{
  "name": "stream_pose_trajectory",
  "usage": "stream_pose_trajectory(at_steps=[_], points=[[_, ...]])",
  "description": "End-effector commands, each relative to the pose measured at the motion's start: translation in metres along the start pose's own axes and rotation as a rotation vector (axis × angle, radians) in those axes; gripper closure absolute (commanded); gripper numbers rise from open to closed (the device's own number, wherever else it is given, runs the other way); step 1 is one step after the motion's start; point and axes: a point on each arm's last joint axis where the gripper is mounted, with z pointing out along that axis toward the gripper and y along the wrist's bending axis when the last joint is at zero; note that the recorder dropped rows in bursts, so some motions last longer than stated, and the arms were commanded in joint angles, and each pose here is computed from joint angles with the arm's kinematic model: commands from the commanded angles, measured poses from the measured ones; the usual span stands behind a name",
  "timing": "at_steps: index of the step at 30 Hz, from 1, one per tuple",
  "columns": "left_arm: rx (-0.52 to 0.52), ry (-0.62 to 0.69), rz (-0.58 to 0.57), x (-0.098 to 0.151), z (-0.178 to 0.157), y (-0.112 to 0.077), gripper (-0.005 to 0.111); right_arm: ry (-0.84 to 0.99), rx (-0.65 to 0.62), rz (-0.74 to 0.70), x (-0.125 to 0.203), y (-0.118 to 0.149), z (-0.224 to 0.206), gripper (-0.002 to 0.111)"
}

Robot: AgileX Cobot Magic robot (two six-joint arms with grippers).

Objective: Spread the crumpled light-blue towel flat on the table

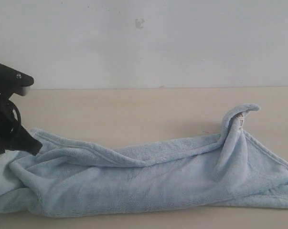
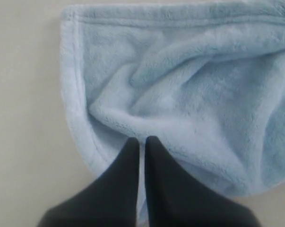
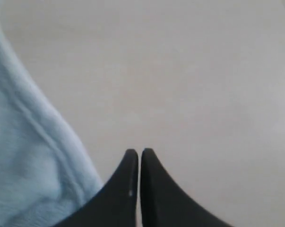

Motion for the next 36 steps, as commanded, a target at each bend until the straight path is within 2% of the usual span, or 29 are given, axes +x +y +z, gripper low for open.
stream_pose_trajectory(at_steps=[1, 3, 6, 8, 13, 15, 20, 22, 24, 26, 32, 36], points=[[-0.044, 0.134, 0.045, 0.013, -0.001, 0.004, 0.103, 0.297, -0.001, -0.069, 0.009, -0.001, 0.010, 0.107], [-0.103, 0.157, 0.032, 0.019, 0.003, 0.011, 0.103, 0.403, -0.150, -0.101, 0.008, 0.013, 0.010, 0.107], [-0.193, 0.165, -0.058, 0.028, 0.009, 0.022, 0.103, 0.478, -0.341, -0.136, 0.006, 0.028, 0.001, 0.107], [-0.219, 0.168, -0.076, 0.034, 0.013, 0.022, 0.103, 0.525, -0.351, -0.155, 0.009, 0.028, -0.002, 0.107], [-0.183, 0.196, -0.041, 0.055, 0.027, 0.014, 0.102, 0.597, -0.317, -0.125, 0.015, 0.018, 0.002, 0.105], [-0.161, 0.194, -0.050, 0.059, 0.030, 0.011, 0.097, 0.592, -0.305, -0.083, 0.014, 0.014, 0.004, 0.094], [-0.109, 0.192, -0.113, 0.059, 0.030, 0.006, 0.070, 0.555, -0.301, -0.067, 0.011, 0.014, 0.006, 0.049], [-0.099, 0.196, -0.128, 0.060, 0.031, 0.004, 0.057, 0.542, -0.300, -0.063, 0.010, 0.014, 0.006, 0.042], [-0.090, 0.200, -0.133, 0.062, 0.032, 0.003, 0.049, 0.535, -0.300, -0.062, 0.009, 0.014, 0.007, 0.042], [-0.082, 0.203, -0.128, 0.067, 0.035, 0.001, 0.046, 0.528, -0.300, -0.061, 0.009, 0.014, 0.007, 0.044], [-0.087, 0.196, -0.036, 0.086, 0.047, -0.003, 0.048, 0.516, -0.285, -0.070, 0.008, 0.013, 0.008, 0.045], [-0.127, 0.141, -0.065, 0.087, 0.049, 0.000, 0.053, 0.512, -0.252, -0.066, 0.007, 0.010, 0.009, 0.045]])
